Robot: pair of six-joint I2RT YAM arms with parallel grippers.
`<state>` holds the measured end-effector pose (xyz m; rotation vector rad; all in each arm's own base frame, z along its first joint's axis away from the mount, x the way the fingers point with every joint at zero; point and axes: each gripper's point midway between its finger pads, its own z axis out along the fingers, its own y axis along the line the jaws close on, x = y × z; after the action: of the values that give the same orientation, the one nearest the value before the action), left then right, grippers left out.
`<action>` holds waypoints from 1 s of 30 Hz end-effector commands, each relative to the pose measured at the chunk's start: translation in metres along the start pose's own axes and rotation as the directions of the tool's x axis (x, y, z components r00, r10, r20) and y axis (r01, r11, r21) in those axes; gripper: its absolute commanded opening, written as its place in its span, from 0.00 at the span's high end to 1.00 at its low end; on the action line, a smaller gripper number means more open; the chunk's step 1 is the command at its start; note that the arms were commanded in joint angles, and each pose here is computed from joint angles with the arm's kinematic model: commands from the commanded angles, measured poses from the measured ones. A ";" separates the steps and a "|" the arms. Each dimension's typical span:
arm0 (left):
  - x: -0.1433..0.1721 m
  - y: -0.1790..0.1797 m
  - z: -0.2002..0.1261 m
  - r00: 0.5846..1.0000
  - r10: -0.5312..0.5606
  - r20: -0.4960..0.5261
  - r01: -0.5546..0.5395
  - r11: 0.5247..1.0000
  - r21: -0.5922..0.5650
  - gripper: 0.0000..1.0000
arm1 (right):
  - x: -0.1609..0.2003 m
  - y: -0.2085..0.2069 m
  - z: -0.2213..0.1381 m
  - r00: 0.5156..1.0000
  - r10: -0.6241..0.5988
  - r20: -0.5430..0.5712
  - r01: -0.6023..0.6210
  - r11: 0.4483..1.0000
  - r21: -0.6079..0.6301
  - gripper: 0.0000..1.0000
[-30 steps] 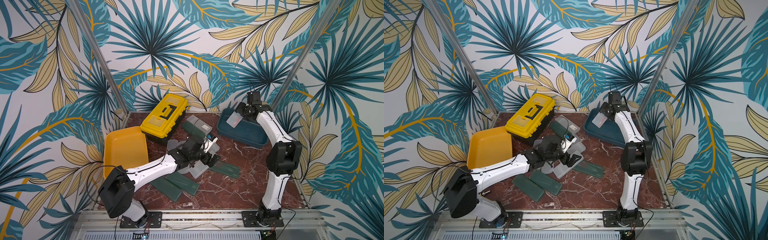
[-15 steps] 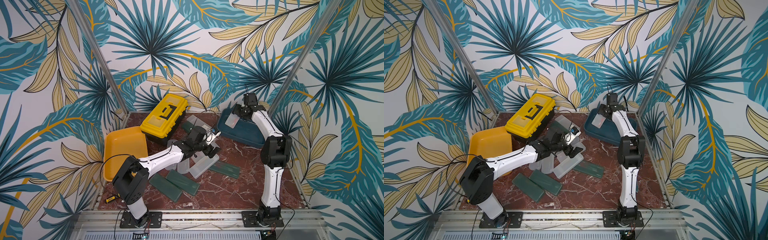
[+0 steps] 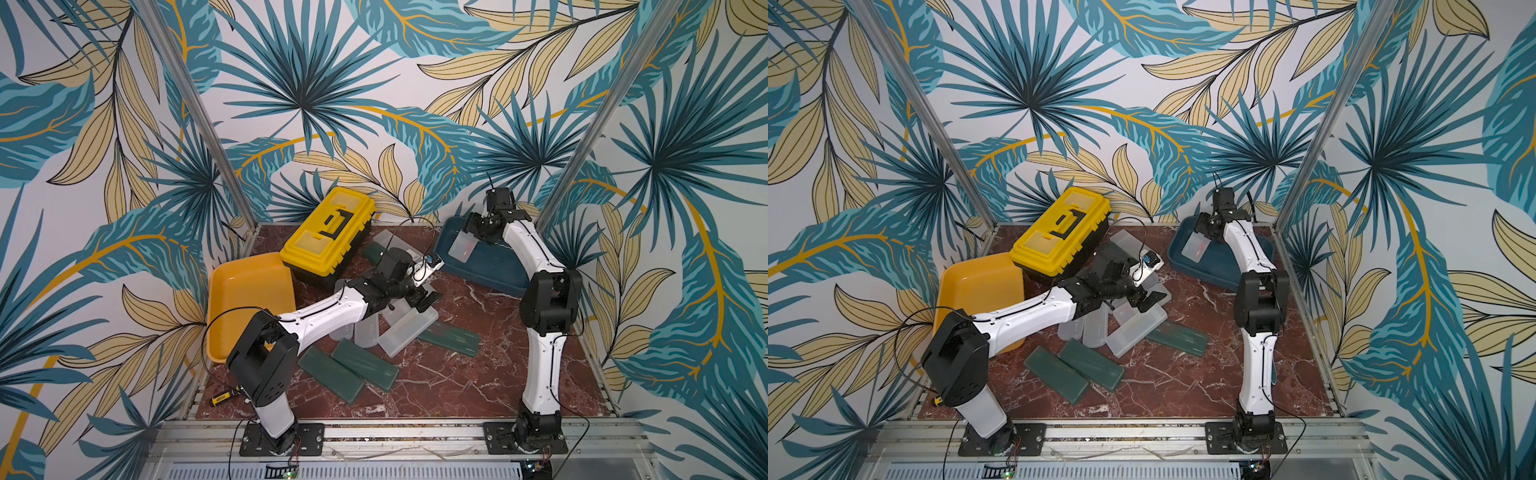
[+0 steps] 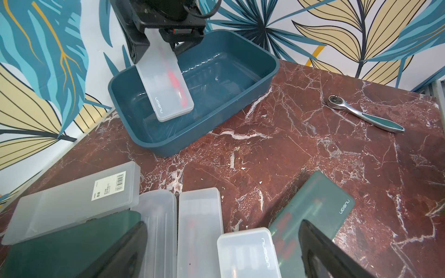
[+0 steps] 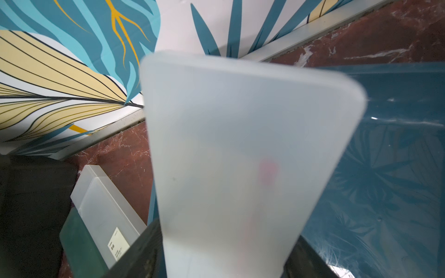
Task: Place the pencil cases by color into the storage box
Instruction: Place the pencil case at the storage box.
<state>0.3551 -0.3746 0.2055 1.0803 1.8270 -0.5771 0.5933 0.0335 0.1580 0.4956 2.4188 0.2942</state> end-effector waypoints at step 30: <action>-0.010 -0.008 -0.032 0.997 -0.054 0.053 0.053 0.998 0.021 0.02 | 0.075 -0.002 0.031 0.953 -0.103 -0.285 0.091 0.994 -0.055 0.33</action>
<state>0.3424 -0.3640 0.2202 1.0350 1.8264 -0.6175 0.5804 0.0535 0.0939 0.3893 2.6353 0.3593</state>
